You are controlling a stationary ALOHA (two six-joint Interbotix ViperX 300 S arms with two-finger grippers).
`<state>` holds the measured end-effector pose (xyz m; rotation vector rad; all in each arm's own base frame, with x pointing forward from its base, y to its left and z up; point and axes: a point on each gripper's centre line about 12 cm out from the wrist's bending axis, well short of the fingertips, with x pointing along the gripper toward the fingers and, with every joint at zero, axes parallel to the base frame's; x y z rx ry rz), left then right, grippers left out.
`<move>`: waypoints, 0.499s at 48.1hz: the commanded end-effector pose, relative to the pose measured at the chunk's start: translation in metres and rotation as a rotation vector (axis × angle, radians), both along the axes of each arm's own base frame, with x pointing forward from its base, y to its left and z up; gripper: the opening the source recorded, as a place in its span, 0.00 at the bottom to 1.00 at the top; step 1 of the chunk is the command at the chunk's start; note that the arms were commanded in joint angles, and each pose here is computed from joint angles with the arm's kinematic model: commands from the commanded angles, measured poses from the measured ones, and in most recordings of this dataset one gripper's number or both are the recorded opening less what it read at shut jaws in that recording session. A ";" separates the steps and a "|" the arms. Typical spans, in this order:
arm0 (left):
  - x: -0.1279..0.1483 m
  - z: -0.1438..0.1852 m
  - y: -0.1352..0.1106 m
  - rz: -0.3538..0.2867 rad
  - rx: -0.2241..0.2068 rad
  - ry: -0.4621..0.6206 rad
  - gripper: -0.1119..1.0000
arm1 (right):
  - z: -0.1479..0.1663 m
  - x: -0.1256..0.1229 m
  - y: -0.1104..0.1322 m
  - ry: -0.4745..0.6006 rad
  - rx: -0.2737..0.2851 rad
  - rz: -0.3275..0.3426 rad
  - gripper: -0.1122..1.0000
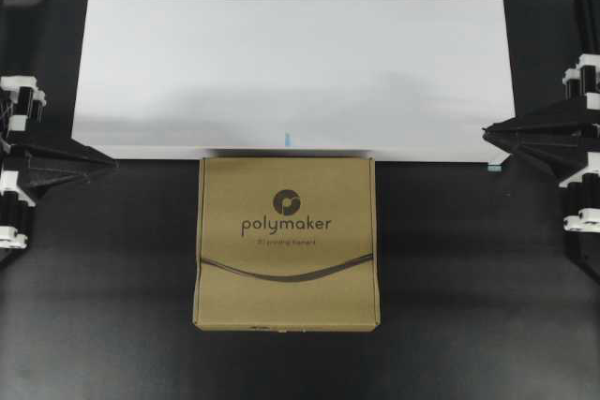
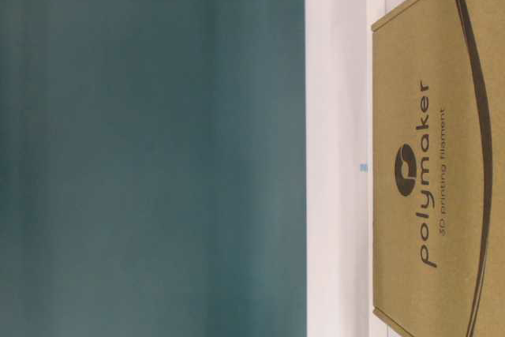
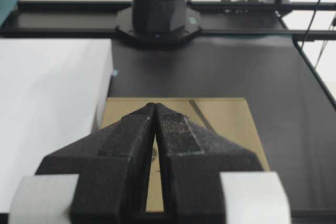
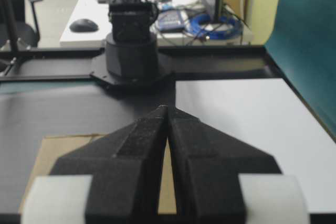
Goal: Place the cardboard box on the stand after clamping it between your arms.
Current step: 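Move both grippers inward toward the sides of the polymaker box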
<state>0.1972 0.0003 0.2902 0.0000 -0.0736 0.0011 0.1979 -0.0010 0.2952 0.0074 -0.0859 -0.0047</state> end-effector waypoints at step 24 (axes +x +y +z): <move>0.031 -0.010 -0.009 -0.034 -0.006 0.431 0.10 | -0.057 0.008 0.030 0.619 0.195 0.099 0.08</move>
